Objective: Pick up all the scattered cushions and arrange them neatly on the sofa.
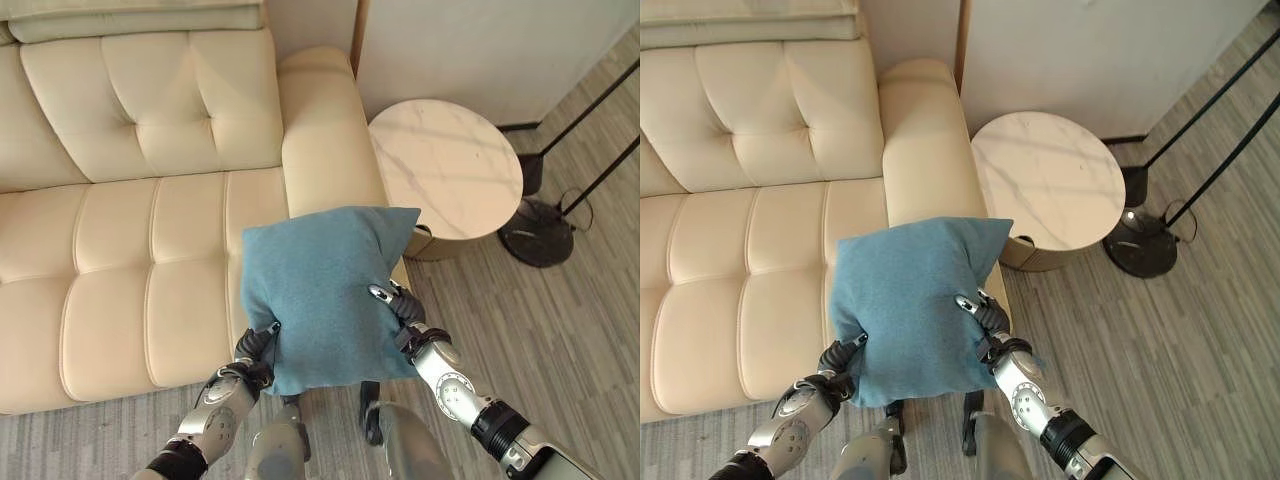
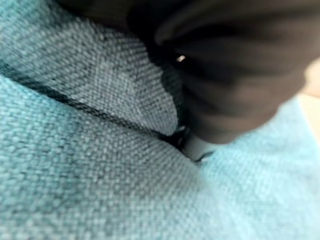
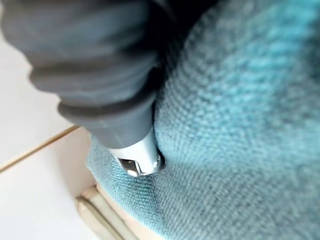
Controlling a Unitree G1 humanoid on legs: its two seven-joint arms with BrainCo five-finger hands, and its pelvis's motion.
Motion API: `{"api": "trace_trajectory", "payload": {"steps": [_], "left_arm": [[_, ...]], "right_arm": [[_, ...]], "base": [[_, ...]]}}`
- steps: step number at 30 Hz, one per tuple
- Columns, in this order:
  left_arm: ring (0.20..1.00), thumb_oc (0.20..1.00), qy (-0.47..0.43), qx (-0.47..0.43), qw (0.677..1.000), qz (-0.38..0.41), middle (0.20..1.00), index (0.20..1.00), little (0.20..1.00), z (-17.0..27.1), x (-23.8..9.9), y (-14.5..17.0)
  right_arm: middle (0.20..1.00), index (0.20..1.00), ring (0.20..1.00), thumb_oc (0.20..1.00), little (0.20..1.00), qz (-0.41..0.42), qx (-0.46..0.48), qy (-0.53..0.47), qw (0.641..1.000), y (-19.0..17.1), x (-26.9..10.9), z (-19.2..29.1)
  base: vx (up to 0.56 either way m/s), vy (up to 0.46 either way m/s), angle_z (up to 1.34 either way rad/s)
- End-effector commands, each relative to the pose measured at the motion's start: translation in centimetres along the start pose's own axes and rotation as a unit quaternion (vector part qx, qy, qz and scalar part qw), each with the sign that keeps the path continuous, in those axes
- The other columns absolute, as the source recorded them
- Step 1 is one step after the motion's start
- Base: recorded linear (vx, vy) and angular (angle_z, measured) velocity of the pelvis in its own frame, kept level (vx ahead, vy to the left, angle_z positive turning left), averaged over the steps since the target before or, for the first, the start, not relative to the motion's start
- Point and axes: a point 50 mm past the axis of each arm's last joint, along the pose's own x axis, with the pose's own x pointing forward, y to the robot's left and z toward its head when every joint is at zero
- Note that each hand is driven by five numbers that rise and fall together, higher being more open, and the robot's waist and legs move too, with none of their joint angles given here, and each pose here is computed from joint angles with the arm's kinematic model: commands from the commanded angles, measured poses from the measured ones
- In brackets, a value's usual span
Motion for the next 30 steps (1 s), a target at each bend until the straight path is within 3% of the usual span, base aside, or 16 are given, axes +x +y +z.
{"api": "trace_trajectory", "payload": {"steps": [1, 6, 15, 23, 30], "left_arm": [[0.2, 0.2, -0.088, -0.065, 0.917, -0.385, 0.2, 0.2, 0.2, 3.7, -2.8, -16.8], [0.2, 0.2, -0.092, -0.073, 0.913, -0.391, 0.2, 0.2, 0.2, 4.1, -3.2, -17.1], [0.2, 0.2, -0.099, -0.082, 0.909, -0.397, 0.2, 0.2, 0.2, 4.5, -3.5, -17.8], [0.2, 0.2, -0.067, -0.088, 0.915, -0.389, 0.2, 0.2, 0.2, 2.7, -3.3, -16.9], [0.2, 0.2, -0.086, -0.088, 0.918, -0.377, 0.2, 0.2, 0.2, 3.6, -3.2, -16.3]], "right_arm": [[0.2, 0.2, 0.2, 0.2, 0.2, 0.302, 0.098, 0.095, 0.944, 15.4, -1.3, -5.7], [0.2, 0.2, 0.2, 0.2, 0.2, 0.292, 0.11, 0.087, 0.946, 14.8, -1.1, -5.4], [0.2, 0.2, 0.2, 0.2, 0.2, 0.273, 0.07, 0.042, 0.958, 13.0, -0.5, -3.1], [0.2, 0.2, 0.2, 0.2, 0.2, 0.249, 0.036, 0.004, 0.968, 10.6, -1.0, -1.8], [0.2, 0.2, 0.2, 0.2, 0.2, 0.268, 0.019, 0.025, 0.963, 11.2, -1.3, -2.7]], "base": [[-0.13, -0.194, -0.05], [-0.12, -0.189, 0.01], [-0.17, -0.08, 0.91], [0.03, 0.156, 1.23], [0.05, 0.186, 0.13]]}}
